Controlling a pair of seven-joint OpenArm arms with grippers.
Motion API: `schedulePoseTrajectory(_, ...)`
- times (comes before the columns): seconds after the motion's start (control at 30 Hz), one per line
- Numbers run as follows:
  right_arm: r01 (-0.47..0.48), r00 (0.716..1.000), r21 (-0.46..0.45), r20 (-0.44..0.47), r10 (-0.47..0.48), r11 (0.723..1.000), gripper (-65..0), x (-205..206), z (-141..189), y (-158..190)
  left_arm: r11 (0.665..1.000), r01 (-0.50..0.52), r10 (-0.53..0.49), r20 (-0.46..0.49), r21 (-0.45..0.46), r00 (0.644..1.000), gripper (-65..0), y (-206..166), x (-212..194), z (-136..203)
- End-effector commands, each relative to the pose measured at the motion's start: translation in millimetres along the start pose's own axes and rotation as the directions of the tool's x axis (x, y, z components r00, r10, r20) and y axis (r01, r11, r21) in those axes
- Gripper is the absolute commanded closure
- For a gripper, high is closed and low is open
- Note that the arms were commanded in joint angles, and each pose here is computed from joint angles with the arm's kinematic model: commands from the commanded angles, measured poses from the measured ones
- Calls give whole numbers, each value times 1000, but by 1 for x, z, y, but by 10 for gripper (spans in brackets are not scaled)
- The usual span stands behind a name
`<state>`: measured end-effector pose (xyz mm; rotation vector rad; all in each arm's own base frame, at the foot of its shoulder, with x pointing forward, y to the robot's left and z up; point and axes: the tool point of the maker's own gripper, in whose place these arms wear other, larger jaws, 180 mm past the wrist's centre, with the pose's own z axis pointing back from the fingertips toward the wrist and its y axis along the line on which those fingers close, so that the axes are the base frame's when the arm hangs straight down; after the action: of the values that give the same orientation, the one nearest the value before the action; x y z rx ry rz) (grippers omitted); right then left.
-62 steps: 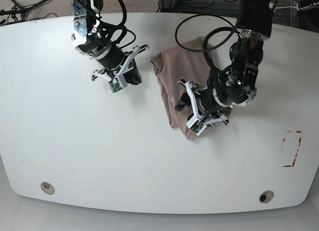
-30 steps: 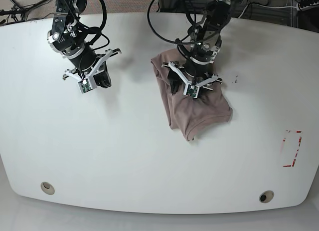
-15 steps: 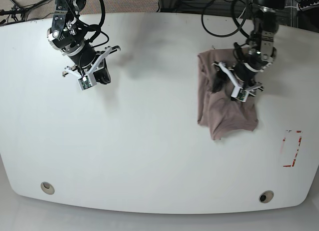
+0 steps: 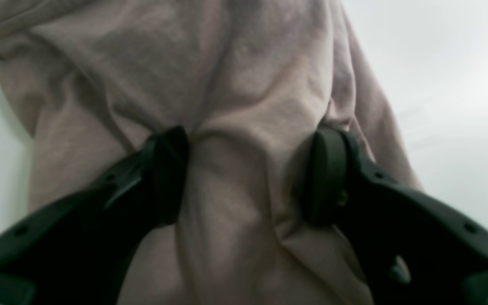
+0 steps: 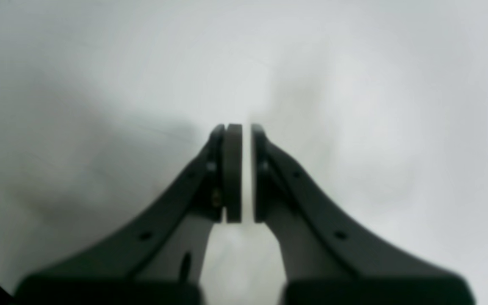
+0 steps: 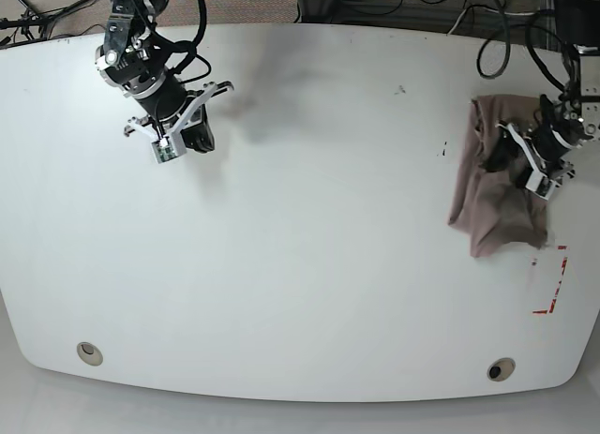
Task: Fold the T-shirt properly
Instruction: 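Carry the bundle with the left gripper to the table's edge, then open the left gripper to drop the bundle and lift away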
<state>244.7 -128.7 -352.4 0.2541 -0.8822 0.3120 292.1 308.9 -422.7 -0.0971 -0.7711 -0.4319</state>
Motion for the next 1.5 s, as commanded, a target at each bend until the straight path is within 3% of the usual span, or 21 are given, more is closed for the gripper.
schedulePoseTrajectory(0.0, -10, 998, 10, 56, 10, 1000, -36, 15, 2, 3, 985, 150, -82, -547, 80, 833, -375, 48, -120, 44)
schedulePoseTrajectory(0.43, 2, 999, 16, 37, -3, 1000, -36, 7, 3, 7, 978, 194, -110, -613, 72, 782, -374, 98, -119, 85)
schedulePoseTrajectory(0.63, 0, 1000, 10, 30, 0, 1000, -36, 3, 5, 5, 966, 235, -125, -593, 110, 795, -372, 117, -97, 94)
schedulePoseTrajectory(0.7, 4, 999, 13, 35, -5, 1000, -36, -2, 8, 7, 952, 280, -167, -560, 121, 811, -372, 120, -73, 91)
schedulePoseTrajectory(0.8, 20, 998, 2, 57, -20, 1000, -36, -6, 14, 5, 924, 364, -247, -541, 119, 804, -372, 118, -40, 89)
schedulePoseTrajectory(0.9, 40, 996, -36, 75, -37, 999, -36, -10, 23, -6, 873, 470, -352, -502, 127, 790, -372, 112, 5, 89)
schedulePoseTrajectory(1.0, 59, 994, -70, 101, -51, 996, -36, -12, 31, -16, 832, 539, -440, -433, 133, 786, -372, 93, 44, 84)
schedulePoseTrajectory(1.17, 73, 986, -93, 153, -58, 993, -36, -12, 42, -22, 830, 541, -503, -239, 133, 831, -372, 35, 87, 58)
schedulePoseTrajectory(1.3, 87, 982, -92, 175, -70, 992, -36, -20, 48, -20, 871, 446, -451, -28, 204, 892, -372, -9, 118, 48)
schedulePoseTrajectory(1.47, 132, 976, -89, 183, -114, 987, -36, -42, 58, -16, 928, 314, -354, 215, 201, 910, -372, -66, 130, 46)
